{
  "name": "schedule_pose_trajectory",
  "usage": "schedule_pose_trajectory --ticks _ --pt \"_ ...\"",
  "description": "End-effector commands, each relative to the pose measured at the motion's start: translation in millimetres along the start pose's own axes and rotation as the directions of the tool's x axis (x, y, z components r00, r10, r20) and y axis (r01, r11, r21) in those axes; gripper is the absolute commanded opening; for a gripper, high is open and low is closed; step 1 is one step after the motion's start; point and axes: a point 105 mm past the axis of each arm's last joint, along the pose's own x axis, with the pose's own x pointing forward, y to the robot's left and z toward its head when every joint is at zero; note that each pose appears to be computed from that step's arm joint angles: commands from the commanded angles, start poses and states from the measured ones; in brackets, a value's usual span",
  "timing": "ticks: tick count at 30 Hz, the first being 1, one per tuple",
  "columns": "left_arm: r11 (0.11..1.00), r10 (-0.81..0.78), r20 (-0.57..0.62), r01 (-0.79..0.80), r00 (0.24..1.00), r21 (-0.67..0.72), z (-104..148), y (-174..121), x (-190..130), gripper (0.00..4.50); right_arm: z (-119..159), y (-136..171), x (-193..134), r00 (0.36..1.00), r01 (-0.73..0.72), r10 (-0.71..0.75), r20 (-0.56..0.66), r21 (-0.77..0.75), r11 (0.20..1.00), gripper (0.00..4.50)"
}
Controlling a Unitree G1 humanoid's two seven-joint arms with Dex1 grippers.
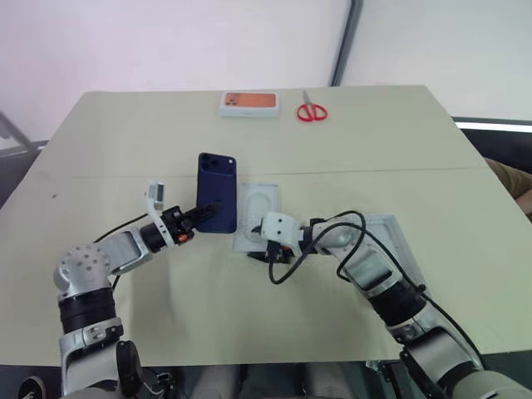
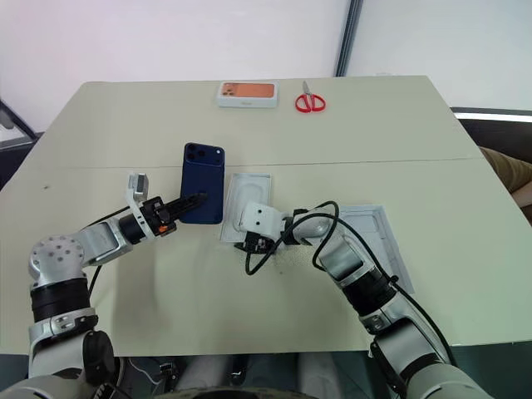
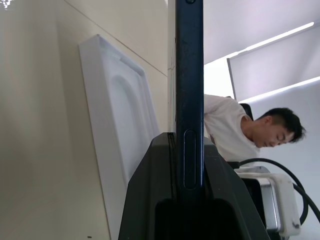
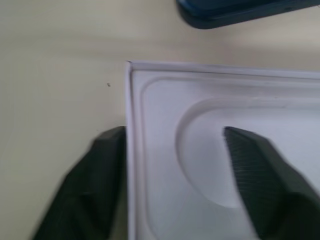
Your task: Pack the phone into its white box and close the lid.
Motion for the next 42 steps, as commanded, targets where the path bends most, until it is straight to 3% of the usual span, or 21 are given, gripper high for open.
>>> schedule_pose_trajectory --ticks 1,6,10,19,23,31,32,33,38,42 --pt "0.997 -0.065 0.031 0.064 0.997 0.04 7 -15 -1 0.0 6 9 0 0.999 -0.036 0.036 0.013 0.006 0.999 3.75" --pt "0.996 -0.078 0.003 0.078 0.997 0.031 1 -18 3 0.0 23 4 -7 0.998 -0.015 0.013 0.066 0.025 1.0 3.75" --pt "0.995 -0.097 -0.026 0.097 0.995 -0.006 -9 -22 7 0.0 33 -9 -33 0.994 0.028 -0.03 0.103 0.019 0.999 3.75" --pt "0.994 -0.063 -0.033 0.06 0.997 -0.091 -30 -12 31 0.0 12 -38 -93 0.987 0.145 -0.149 0.06 0.074 0.987 3.75" --pt "0.993 -0.02 -0.06 0.013 0.998 -0.121 -41 0 44 0.0 -6 -46 -98 0.978 0.206 -0.208 0.007 0.085 0.975 3.75" --pt "0.993 -0.037 -0.082 0.028 0.996 -0.117 -46 -3 50 0.0 -9 -40 -90 0.979 0.205 -0.205 0.003 0.072 0.976 3.75" --pt "0.992 -0.042 -0.085 0.031 0.995 -0.121 -47 -4 50 1.01 -9 -40 -89 0.978 0.206 -0.206 0.001 0.068 0.976 3.8" --pt "0.993 -0.038 -0.089 0.028 0.995 -0.114 -47 -4 51 1.33 -9 -40 -88 0.978 0.206 -0.206 0.0 0.065 0.976 3.8" --pt "0.998 -0.015 -0.116 0.007 0.993 -0.062 -52 -4 52 3.85 -6 -41 -84 0.979 0.204 -0.205 0.005 0.057 0.977 3.8" --pt "1.0 -0.017 -0.123 0.014 0.992 -0.022 -50 -8 49 3.85 -6 -41 -82 0.98 0.2 -0.201 0.01 0.054 0.978 3.8"
